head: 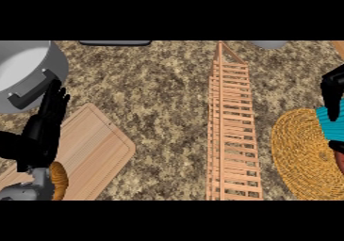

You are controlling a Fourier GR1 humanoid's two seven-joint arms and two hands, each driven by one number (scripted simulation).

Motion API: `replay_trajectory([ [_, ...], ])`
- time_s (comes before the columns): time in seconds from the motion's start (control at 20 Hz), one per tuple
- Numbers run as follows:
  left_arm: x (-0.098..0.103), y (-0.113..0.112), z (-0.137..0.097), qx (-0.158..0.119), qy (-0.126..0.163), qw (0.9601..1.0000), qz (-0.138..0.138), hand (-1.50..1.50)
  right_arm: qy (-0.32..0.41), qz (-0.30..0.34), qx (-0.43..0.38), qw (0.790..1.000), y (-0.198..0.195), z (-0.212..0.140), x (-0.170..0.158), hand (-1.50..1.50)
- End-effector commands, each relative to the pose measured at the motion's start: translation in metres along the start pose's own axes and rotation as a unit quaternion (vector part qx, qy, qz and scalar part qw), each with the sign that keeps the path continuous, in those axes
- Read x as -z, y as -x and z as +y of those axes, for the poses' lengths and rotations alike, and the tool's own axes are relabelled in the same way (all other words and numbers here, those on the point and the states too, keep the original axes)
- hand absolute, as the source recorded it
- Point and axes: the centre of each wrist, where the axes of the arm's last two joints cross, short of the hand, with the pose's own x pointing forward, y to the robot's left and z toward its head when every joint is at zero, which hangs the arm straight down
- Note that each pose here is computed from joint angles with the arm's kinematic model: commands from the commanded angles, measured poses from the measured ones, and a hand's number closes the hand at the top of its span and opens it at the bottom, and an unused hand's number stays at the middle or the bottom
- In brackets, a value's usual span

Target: Pick the cupcake from the placemat and place it in the tiered shelf

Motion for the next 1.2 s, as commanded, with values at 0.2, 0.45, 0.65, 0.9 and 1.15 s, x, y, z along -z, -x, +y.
replay_trajectory([
  [0.2, 0.016, -0.002, 0.014, 0.000, -0.007, 1.0000, -0.002, 0.00, 0.015, -0.016, 0.037, 0.999, 0.034, 0.033, 0.039, 1.50],
  [0.45, -0.004, 0.009, 0.000, -0.005, 0.006, 1.0000, -0.005, 0.00, 0.006, -0.022, 0.029, 0.999, 0.027, 0.039, 0.080, 1.50],
  [0.65, 0.009, 0.001, 0.003, -0.001, -0.009, 1.0000, 0.002, 0.00, 0.007, -0.011, 0.026, 1.000, 0.043, 0.076, 0.101, 1.50],
  [0.9, -0.005, 0.004, 0.001, 0.000, -0.005, 1.0000, 0.003, 0.00, -0.005, 0.018, 0.094, 0.995, 0.034, 0.078, 0.124, -1.50],
  [1.15, 0.013, 0.004, 0.004, -0.007, -0.006, 0.9999, 0.005, 0.00, -0.033, 0.019, 0.096, 0.995, 0.048, 0.085, 0.137, -1.50],
])
